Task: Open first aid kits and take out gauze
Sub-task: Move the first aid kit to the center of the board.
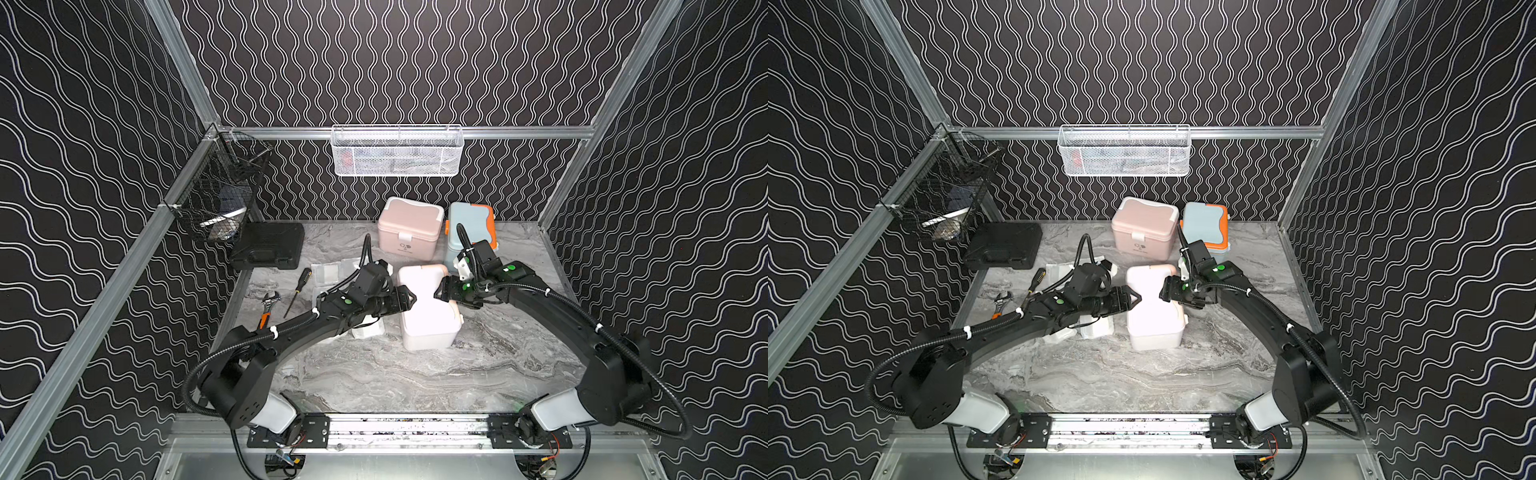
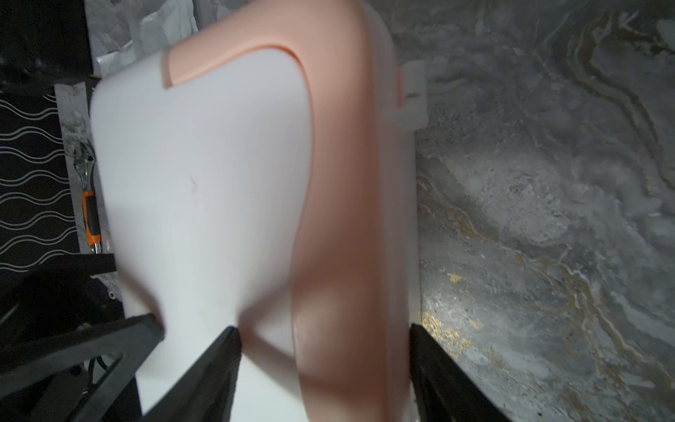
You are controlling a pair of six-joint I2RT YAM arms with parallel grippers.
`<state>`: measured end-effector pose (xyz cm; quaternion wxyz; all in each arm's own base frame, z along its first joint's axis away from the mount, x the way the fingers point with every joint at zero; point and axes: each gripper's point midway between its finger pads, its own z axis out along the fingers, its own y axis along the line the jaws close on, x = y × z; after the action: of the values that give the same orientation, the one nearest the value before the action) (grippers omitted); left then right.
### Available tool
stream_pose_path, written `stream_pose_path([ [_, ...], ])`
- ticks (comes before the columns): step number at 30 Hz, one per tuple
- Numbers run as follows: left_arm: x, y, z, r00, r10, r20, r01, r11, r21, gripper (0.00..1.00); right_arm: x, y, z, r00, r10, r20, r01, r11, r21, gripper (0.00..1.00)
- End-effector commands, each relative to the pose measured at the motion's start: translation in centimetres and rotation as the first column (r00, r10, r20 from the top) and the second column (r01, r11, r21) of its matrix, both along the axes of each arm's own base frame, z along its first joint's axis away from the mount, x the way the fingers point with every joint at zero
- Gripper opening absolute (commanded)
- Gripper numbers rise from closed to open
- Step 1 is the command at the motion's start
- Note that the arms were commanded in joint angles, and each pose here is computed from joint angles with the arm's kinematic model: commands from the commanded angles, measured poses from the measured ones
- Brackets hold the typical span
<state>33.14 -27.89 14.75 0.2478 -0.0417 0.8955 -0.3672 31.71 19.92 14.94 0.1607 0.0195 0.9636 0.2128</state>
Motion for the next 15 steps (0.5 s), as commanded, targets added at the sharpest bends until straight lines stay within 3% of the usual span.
stream_pose_path([
  [1,-0.3,-1.2,0.1,0.996,-0.092,-0.004,0.092,0.994,-0.05,0.75,-0.5,0.4,-0.9,0.999,0.018,-0.041,-0.018,1.0,0.013,0.74],
  [3,0.0,-0.6,0.3,0.996,-0.084,-0.004,0.084,0.995,-0.052,0.77,-0.6,-0.3,-0.5,1.0,0.003,-0.027,-0.004,1.0,-0.015,0.77],
  [9,-0.5,1.4,2.4,0.997,-0.064,0.039,0.064,0.998,-0.005,0.92,-1.3,-2.3,2.9,0.997,-0.013,0.082,0.018,0.998,-0.062,1.0],
  [15,-2.5,3.7,6.9,0.988,-0.04,0.151,0.039,0.999,0.008,0.99,-3.0,-2.5,8.5,0.959,0.015,0.283,-0.028,0.999,0.043,1.0],
])
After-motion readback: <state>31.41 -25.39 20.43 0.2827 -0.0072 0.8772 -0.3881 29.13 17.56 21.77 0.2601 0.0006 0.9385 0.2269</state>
